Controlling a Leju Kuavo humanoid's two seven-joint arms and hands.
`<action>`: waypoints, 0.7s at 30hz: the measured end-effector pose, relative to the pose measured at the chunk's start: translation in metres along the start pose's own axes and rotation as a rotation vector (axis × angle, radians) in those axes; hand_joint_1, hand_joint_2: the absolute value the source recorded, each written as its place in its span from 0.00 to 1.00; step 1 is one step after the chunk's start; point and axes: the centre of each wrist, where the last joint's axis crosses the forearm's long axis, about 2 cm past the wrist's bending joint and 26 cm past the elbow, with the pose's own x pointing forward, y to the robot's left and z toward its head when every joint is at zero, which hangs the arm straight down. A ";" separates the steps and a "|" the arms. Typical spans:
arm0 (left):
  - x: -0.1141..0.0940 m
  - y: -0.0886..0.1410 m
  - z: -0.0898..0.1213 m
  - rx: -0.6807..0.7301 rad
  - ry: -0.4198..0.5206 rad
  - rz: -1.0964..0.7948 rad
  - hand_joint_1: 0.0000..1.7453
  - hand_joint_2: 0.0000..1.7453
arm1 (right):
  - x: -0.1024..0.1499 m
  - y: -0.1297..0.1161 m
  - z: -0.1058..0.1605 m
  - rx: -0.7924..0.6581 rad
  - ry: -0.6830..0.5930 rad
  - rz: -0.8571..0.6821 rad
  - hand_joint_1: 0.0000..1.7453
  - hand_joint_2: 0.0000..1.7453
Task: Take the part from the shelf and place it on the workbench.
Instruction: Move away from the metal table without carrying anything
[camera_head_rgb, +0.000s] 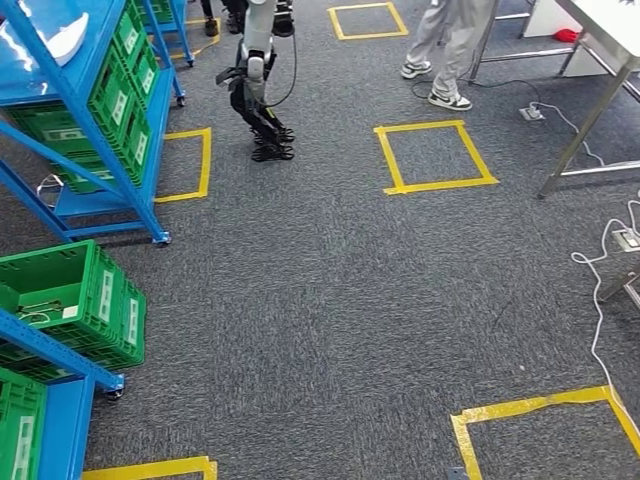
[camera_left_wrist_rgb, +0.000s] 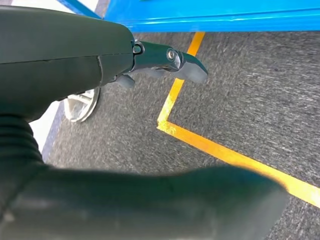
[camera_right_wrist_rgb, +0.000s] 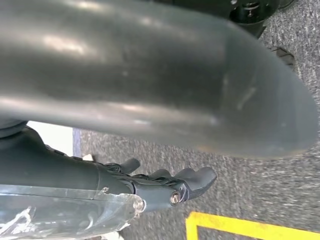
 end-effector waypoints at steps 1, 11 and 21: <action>0.001 0.000 0.000 -0.001 -0.001 0.000 0.00 0.00 | 0.000 0.000 0.000 0.000 -0.001 0.002 0.00 0.00; 0.000 0.000 0.000 -0.002 -0.001 -0.006 0.00 0.00 | 0.000 0.000 0.000 0.001 -0.002 0.007 0.00 0.00; -0.003 0.000 0.001 -0.011 0.000 -0.009 0.00 1.00 | 0.002 -0.001 -0.001 0.000 -0.013 0.008 0.00 0.00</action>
